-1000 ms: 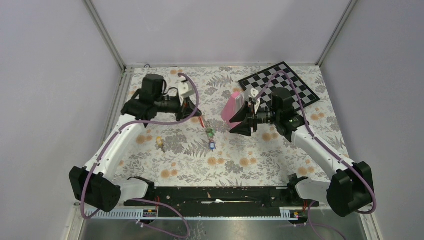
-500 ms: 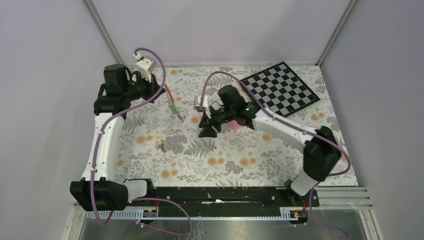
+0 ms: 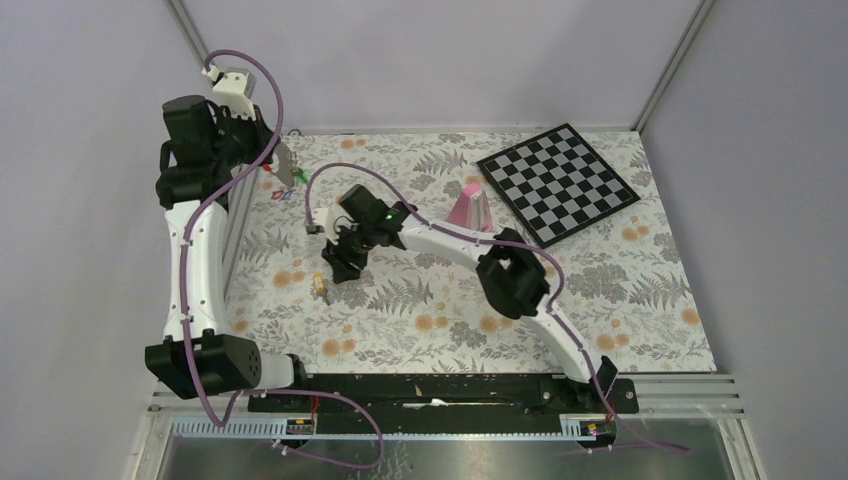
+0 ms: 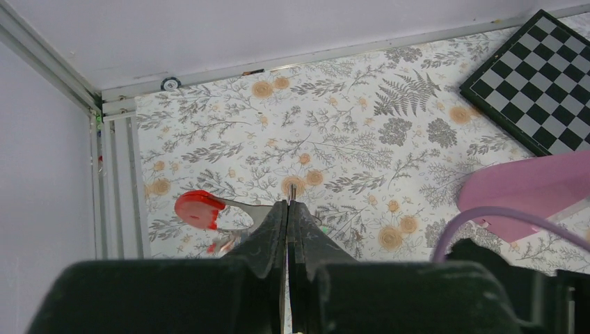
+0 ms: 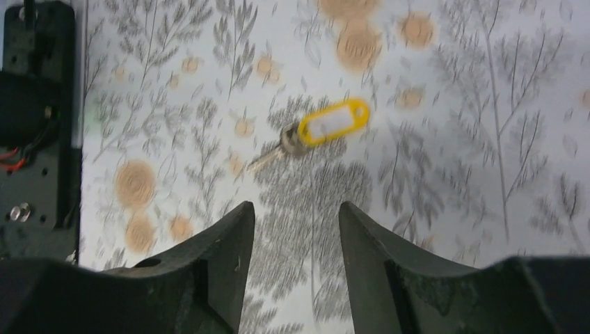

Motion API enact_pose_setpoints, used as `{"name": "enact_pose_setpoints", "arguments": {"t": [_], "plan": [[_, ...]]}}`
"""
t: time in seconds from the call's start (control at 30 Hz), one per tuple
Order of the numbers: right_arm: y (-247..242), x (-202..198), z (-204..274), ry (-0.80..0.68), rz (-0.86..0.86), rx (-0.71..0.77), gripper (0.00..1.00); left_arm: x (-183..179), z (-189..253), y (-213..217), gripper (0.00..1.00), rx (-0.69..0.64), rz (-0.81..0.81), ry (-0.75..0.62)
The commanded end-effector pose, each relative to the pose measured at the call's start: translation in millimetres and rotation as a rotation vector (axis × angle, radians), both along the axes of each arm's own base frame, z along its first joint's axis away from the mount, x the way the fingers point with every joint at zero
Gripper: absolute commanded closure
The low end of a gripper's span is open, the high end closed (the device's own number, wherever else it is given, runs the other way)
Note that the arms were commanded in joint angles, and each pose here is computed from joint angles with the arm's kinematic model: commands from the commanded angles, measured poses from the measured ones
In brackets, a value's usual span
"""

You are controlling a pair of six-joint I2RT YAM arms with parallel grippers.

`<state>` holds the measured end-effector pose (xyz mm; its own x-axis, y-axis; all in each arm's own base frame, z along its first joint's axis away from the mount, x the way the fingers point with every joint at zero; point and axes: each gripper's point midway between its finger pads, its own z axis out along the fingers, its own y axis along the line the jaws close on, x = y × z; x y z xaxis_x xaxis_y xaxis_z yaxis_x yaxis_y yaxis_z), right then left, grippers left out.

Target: Put the keys on the keyring

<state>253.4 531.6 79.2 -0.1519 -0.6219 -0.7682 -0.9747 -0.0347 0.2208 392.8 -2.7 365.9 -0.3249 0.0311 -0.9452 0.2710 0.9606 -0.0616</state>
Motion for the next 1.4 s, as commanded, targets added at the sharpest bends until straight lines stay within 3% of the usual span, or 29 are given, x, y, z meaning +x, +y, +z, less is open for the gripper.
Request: {"name": "enact_pose_setpoints", "arguments": {"t": [0.0, 0.47, 0.93, 1.1, 1.37], "plan": [[32, 4, 3, -0.002, 0.025, 0.0, 0.44, 8, 34, 10, 1.0, 0.007, 0.05, -0.094], [50, -10, -54, -0.033, 0.136, -0.027, 0.44, 2, 20, -5, 1.0, -0.026, -0.029, -0.057], [59, -13, -73, -0.084, 0.153, -0.04, 0.48, -9, 6, -10, 1.0, -0.006, -0.064, -0.046], [60, -10, -77, -0.11, 0.154, -0.048, 0.51, -11, 1, -11, 1.0, -0.004, -0.073, -0.039], [61, -10, -82, -0.115, 0.121, -0.067, 0.67, -13, -2, -13, 1.0, -0.001, -0.084, -0.033]]}}
